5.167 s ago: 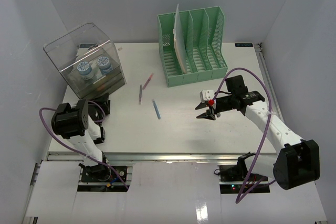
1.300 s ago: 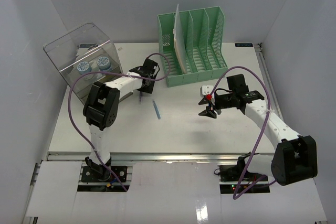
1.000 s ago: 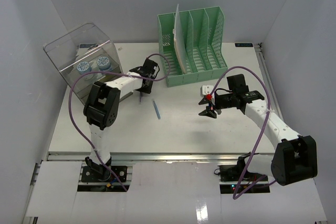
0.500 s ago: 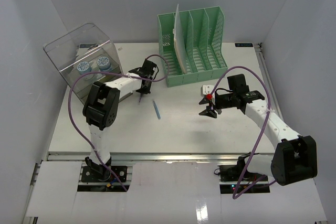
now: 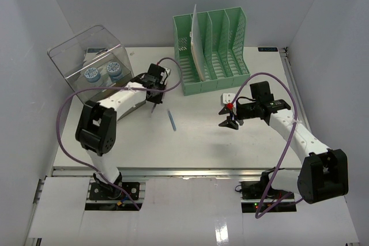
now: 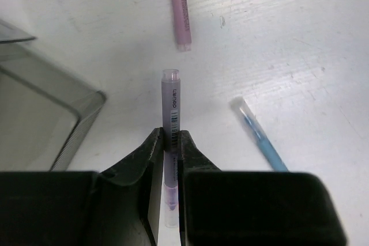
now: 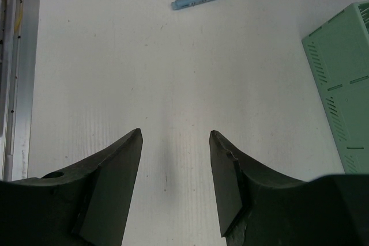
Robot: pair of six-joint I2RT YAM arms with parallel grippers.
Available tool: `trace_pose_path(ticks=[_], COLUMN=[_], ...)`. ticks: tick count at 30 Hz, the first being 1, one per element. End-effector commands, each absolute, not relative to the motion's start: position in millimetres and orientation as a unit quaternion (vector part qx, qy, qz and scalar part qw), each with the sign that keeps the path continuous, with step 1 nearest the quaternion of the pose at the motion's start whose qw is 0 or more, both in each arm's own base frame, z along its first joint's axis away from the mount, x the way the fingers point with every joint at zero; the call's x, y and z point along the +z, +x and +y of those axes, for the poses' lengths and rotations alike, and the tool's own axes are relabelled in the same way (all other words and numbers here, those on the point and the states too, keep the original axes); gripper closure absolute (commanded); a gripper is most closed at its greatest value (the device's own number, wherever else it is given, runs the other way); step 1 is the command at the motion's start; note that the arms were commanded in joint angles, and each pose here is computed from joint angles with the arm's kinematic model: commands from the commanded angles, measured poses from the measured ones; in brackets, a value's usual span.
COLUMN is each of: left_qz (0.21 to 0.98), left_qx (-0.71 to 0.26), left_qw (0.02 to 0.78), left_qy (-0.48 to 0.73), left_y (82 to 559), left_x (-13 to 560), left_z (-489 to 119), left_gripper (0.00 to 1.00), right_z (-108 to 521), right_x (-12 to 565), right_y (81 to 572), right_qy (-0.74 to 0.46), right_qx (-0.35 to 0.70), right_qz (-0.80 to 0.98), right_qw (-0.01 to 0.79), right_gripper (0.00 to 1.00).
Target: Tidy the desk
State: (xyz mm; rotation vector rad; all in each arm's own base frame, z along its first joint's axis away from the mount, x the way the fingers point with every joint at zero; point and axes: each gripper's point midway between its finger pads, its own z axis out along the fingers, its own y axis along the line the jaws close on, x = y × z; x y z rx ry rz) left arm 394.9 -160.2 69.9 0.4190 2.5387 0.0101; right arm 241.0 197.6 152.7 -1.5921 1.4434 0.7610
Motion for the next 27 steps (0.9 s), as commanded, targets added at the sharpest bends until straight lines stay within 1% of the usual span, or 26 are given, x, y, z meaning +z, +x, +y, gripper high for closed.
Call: trace_pose_path(ticks=[1, 4, 8, 10, 13, 19, 20, 21, 22, 23, 24, 26, 27], left_qz=[0.906, 0.892, 0.887, 0.893, 0.900, 0.899, 0.900, 0.900, 0.901, 0.901, 0.902, 0.902, 0.901], left_qx=[0.057, 0.136, 0.176, 0.197, 0.197, 0.228, 0.229, 0.230, 0.230, 0.229, 0.229, 0.228, 0.225], left_qw=[0.357, 0.350, 0.331, 0.315, 0.314, 0.316, 0.315, 0.315, 0.315, 0.315, 0.316, 0.320, 0.325], left_qy=[0.220, 0.251, 0.269, 0.253, 0.228, 0.201, 0.197, 0.194, 0.192, 0.190, 0.188, 0.181, 0.178], left_y=[394.3, 393.3, 397.8, 403.4, 413.6, 425.0, 424.8, 424.7, 424.4, 423.8, 423.1, 420.3, 419.9], left_x=[142.3, 146.3, 137.0, 127.1, 123.5, 115.4, 112.9, 111.0, 108.9, 106.9, 105.8, 105.5, 107.0], left_z=[-134.9, -99.3, -64.3, -41.4, -26.8, 0.0, 2.0, 3.1, 3.2, 3.3, 3.3, 3.8, 3.0], left_gripper=[0.98, 1.00, 1.00, 1.00, 1.00, 1.00, 0.98, 0.92, 0.84, 0.75, 0.61, 0.40, 0.33], right_z=[198.8, 199.0, 199.4, 199.2, 199.2, 199.3, 199.3, 199.4, 199.4, 199.3, 199.1, 198.8, 198.8], right_x=[152.8, 152.4, 151.5, 150.7, 150.2, 149.8, 149.8, 149.8, 149.8, 149.5, 149.1, 148.2, 148.3], right_y=[239.4, 239.2, 239.2, 238.9, 239.0, 238.8, 238.9, 238.9, 238.9, 238.9, 238.8, 238.4, 238.4], right_qy=[-0.633, -0.633, -0.633, -0.632, -0.632, -0.631, -0.631, -0.631, -0.631, -0.631, -0.631, -0.631, -0.631], right_qx=[0.311, 0.313, 0.314, 0.315, 0.316, 0.318, 0.319, 0.319, 0.319, 0.318, 0.318, 0.318, 0.318], right_qz=[0.572, 0.571, 0.572, 0.573, 0.574, 0.574, 0.574, 0.574, 0.574, 0.574, 0.575, 0.575, 0.575], right_qw=[0.419, 0.418, 0.417, 0.415, 0.415, 0.413, 0.413, 0.413, 0.413, 0.413, 0.412, 0.411, 0.412], right_gripper=[0.43, 0.43, 0.43, 0.43, 0.43, 0.43, 0.43, 0.43, 0.43, 0.43, 0.43, 0.43, 0.43])
